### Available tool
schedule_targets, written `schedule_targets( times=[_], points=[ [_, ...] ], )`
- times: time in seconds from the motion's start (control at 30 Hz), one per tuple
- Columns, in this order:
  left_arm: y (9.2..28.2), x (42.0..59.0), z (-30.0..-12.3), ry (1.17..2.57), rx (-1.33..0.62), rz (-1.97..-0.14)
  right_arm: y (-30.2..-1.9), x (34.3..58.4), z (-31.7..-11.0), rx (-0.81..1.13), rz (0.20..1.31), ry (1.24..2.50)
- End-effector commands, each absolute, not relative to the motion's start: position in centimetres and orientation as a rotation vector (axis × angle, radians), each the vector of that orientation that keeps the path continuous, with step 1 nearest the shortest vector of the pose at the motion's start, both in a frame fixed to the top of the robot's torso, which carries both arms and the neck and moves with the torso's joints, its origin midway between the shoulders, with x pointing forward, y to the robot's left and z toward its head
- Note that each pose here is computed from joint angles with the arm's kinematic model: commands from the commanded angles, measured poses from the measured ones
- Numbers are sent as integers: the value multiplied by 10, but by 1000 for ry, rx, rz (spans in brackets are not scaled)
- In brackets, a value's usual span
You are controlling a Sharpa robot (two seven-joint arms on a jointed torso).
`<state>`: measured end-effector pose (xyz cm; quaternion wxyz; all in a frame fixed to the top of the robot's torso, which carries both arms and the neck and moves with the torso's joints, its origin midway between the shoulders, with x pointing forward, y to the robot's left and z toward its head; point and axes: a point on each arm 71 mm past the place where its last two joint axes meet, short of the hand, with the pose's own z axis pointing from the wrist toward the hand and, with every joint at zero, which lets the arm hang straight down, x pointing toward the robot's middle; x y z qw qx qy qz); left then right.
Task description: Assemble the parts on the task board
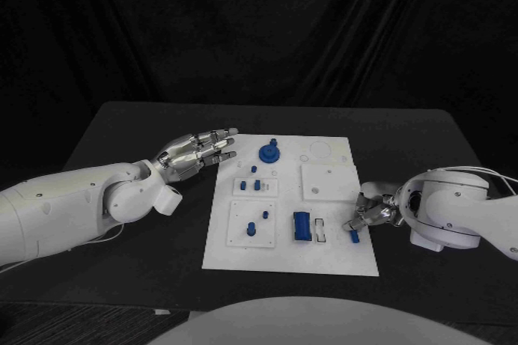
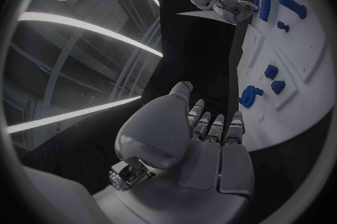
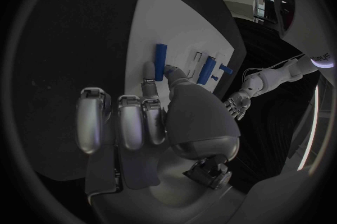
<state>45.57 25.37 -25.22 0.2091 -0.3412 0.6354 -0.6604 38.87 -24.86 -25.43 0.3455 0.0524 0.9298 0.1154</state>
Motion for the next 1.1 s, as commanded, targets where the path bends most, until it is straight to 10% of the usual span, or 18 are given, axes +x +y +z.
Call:
schedule_targets(
  times=[0.03, 1.1],
  points=[
    [252, 455, -252, 1762, -945, -1860, -246, 383, -258, 265, 371, 2426],
    [250, 455, -253, 1773, -945, -1863, -218, 383, -253, 473, 589, 2447]
  ],
)
